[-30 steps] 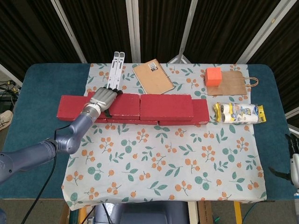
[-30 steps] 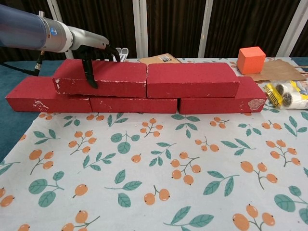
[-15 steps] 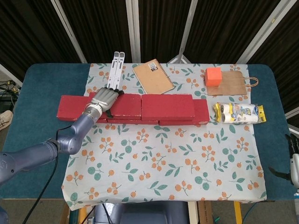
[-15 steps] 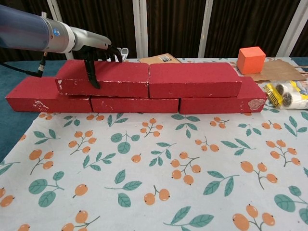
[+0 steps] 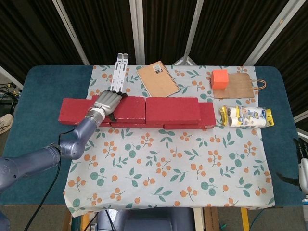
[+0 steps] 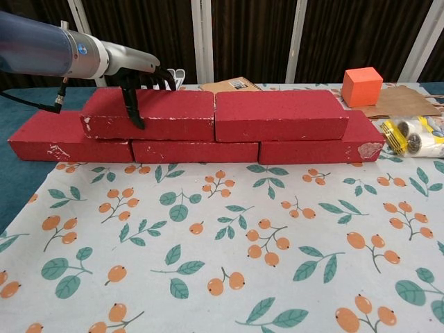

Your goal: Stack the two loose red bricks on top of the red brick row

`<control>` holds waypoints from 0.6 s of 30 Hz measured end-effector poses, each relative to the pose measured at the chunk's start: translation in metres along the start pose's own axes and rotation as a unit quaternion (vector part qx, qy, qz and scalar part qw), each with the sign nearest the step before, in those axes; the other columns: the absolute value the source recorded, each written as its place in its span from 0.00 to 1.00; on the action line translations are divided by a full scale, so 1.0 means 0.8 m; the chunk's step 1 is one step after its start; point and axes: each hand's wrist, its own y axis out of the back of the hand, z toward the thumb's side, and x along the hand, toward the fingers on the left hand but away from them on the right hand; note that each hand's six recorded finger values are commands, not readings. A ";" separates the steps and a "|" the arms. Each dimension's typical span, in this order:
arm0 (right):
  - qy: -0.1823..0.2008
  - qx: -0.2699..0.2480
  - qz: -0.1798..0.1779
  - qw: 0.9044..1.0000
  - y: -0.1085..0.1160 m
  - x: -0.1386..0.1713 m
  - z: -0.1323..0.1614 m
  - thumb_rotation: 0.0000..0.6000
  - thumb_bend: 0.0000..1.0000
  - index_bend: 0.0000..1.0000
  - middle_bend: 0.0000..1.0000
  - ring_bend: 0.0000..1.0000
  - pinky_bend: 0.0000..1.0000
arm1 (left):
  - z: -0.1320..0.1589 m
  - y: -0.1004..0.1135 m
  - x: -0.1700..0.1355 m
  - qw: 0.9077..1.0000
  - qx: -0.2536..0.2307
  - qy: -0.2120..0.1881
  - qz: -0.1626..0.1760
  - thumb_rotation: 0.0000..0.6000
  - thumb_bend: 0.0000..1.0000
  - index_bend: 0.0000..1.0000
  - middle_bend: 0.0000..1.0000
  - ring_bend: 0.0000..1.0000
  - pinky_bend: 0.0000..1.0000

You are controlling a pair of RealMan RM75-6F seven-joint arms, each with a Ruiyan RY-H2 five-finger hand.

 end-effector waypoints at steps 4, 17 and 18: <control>0.000 0.000 0.000 1.000 0.000 0.000 0.000 1.00 0.00 0.00 0.04 0.00 0.00 | 0.001 -0.001 0.000 1.000 -0.002 -0.001 -0.001 1.00 0.01 0.22 0.26 0.26 0.28; -0.001 0.001 0.002 1.000 0.000 0.000 0.000 1.00 0.00 0.00 0.04 0.00 0.00 | -0.001 -0.005 0.001 1.000 0.000 0.001 -0.003 1.00 0.00 0.10 0.15 0.15 0.23; -0.001 0.001 0.002 1.000 -0.001 0.000 0.000 1.00 0.00 0.00 0.04 0.00 0.00 | -0.001 -0.005 0.002 1.000 0.000 0.001 -0.003 1.00 0.00 0.10 0.15 0.14 0.23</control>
